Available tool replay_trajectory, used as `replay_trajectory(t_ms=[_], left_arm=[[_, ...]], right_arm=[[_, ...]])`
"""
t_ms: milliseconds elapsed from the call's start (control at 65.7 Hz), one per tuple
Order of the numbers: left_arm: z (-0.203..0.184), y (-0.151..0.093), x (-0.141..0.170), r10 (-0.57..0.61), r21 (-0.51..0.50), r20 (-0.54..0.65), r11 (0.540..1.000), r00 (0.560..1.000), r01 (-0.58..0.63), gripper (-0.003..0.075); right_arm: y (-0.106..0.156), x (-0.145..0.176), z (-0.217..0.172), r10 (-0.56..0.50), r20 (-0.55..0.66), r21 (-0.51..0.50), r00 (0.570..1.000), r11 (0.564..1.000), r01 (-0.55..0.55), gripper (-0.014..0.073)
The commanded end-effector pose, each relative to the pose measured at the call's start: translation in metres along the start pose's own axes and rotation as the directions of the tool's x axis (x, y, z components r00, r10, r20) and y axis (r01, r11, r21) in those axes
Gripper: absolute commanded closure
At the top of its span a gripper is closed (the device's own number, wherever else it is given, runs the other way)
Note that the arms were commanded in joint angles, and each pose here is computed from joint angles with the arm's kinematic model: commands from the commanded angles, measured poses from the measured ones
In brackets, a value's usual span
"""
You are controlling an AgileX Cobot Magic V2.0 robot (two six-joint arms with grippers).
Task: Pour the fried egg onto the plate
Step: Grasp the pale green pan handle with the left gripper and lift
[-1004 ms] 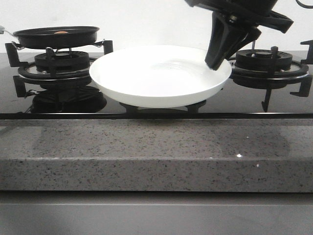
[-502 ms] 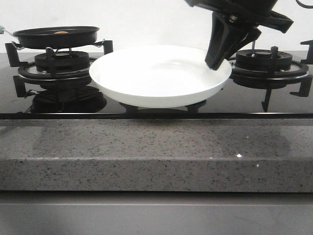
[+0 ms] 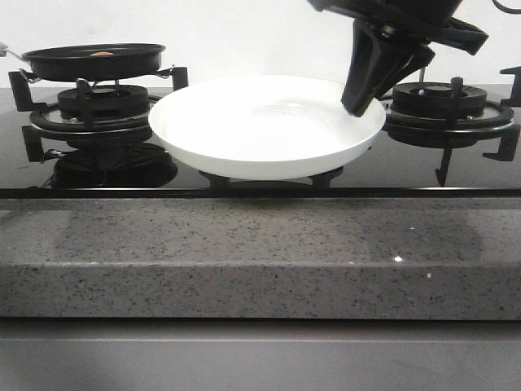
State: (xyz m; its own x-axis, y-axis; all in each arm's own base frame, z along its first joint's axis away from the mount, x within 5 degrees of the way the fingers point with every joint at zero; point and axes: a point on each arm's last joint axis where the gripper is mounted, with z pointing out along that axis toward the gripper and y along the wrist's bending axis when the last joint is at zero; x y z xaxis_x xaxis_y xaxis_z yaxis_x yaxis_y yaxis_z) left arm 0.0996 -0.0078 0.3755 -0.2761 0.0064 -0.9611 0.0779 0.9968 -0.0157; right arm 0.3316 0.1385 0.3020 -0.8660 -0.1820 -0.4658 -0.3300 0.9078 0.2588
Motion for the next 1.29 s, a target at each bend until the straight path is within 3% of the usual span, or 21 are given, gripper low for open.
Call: replay_trajectory(t_ms=[0,122,289,456,578,730,821,989,1110,1278], left_arm=[[0.009,0.001,-0.023,0.008,-0.012,0.036,1.000,0.999,-0.007,0.0193],[0.034,0.004,-0.035,0.046,-0.035,-0.073,0.998,0.996,-0.049,0.0120],[0.084,0.016,-0.046,0.011,-0.078,-0.288,0.996,0.958,-0.035,0.0116],[0.129,0.041,-0.052,-0.147,-0.124,-0.419,0.987,0.896,0.104,0.0116],[0.156,0.057,-0.056,-0.245,-0.051,-0.446,0.967,0.861,0.249,0.0116],[0.183,0.075,-0.062,-0.394,0.061,-0.404,0.889,0.826,0.454,0.0116],[0.201,0.083,-0.057,-0.475,0.100,-0.415,0.824,0.776,0.558,0.0116],[0.233,0.091,-0.046,-0.569,0.124,-0.449,0.724,0.689,0.679,0.0116],[0.254,0.093,-0.037,-0.632,0.154,-0.483,0.621,0.606,0.769,0.0116],[0.273,0.094,-0.029,-0.663,0.216,-0.529,0.498,0.529,0.840,0.0121]], right_arm=[[0.007,-0.008,-0.026,-0.019,0.098,-0.014,0.995,1.000,0.021,0.0663],[0.007,-0.008,-0.026,-0.019,0.098,-0.014,0.995,1.000,0.021,0.0663],[0.007,-0.008,-0.026,-0.019,0.098,-0.014,0.995,1.000,0.021,0.0663],[0.007,-0.008,-0.026,-0.019,0.098,-0.014,0.995,1.000,0.021,0.0663],[0.007,-0.008,-0.026,-0.019,0.098,-0.014,0.995,1.000,0.021,0.0663],[0.007,-0.008,-0.026,-0.019,0.098,-0.014,0.995,1.000,0.021,0.0663],[0.007,-0.008,-0.026,-0.019,0.098,-0.014,0.995,1.000,0.021,0.0663],[0.007,-0.008,-0.026,-0.019,0.098,-0.014,0.995,1.000,0.021,0.0663],[0.007,-0.008,-0.026,-0.019,0.098,-0.014,0.995,1.000,0.021,0.0663],[0.007,-0.008,-0.026,-0.019,0.098,-0.014,0.995,1.000,0.021,0.0663]])
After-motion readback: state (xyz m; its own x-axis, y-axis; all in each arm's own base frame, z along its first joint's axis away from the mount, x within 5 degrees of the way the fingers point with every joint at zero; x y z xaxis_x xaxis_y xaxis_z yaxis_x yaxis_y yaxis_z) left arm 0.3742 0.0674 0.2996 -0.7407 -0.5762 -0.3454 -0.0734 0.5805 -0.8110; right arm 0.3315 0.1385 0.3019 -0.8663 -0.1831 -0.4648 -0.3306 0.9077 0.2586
